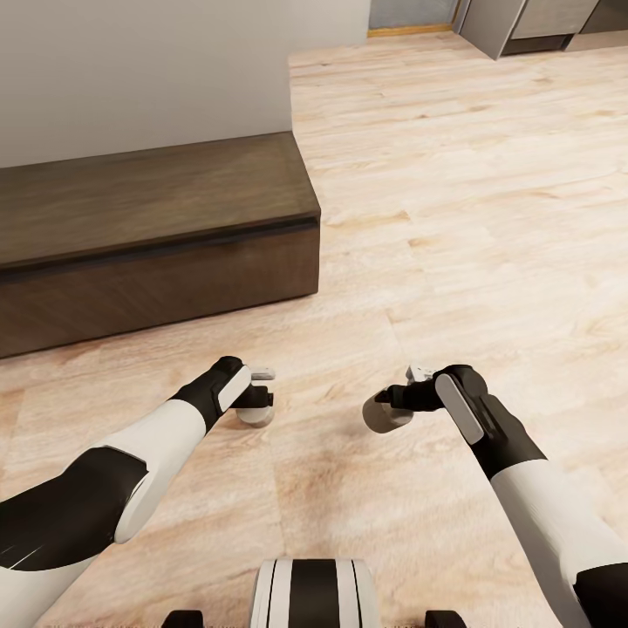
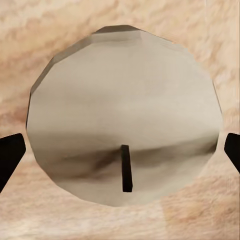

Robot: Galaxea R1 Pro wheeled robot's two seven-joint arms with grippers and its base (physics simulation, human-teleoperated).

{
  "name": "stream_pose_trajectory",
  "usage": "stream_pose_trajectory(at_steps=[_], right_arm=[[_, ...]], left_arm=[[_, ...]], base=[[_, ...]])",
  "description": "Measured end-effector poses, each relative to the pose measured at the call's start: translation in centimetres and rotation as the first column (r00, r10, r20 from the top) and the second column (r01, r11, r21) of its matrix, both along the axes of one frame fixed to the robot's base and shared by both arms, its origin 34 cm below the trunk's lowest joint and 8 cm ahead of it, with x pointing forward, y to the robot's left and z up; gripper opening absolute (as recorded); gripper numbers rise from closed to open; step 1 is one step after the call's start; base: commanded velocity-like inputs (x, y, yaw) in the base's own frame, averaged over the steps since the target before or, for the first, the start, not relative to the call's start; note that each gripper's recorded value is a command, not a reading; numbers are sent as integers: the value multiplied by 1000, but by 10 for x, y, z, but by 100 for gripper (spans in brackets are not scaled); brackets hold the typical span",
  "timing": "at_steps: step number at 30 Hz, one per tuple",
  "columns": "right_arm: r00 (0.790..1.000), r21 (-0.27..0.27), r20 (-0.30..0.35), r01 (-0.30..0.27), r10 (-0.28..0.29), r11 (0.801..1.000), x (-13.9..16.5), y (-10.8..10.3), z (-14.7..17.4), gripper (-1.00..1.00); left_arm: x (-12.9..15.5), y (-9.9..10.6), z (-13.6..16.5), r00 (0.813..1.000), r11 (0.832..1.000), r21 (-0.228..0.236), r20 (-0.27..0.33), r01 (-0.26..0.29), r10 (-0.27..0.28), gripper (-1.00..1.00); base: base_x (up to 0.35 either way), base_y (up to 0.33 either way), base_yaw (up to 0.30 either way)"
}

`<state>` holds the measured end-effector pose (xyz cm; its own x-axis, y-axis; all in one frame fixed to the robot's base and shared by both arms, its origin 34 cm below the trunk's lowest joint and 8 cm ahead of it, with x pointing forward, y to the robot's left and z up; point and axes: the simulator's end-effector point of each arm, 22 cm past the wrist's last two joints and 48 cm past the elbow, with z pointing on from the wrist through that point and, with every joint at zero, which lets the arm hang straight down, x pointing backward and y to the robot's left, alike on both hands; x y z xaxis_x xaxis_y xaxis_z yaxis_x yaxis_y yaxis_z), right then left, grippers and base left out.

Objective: Place each of the two pumpkins and all three candles from the living room inside a cabinet in the living room (use any cabinet), then make sure every cabinet is closed, and position the cauldron so it is next to a table in the living room.

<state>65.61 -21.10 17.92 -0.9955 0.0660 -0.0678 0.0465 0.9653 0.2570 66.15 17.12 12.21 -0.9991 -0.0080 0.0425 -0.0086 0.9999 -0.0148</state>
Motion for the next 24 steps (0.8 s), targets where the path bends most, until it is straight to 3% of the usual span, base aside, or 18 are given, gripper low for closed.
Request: stream_pose_trajectory(at_steps=[24], right_arm=[[1000,2,0,2,-2,1000,0,0,0,-100]], left_arm=[[1,0,0,1000,1000,0,2,0,0,100]], base=[[0,0,0]])
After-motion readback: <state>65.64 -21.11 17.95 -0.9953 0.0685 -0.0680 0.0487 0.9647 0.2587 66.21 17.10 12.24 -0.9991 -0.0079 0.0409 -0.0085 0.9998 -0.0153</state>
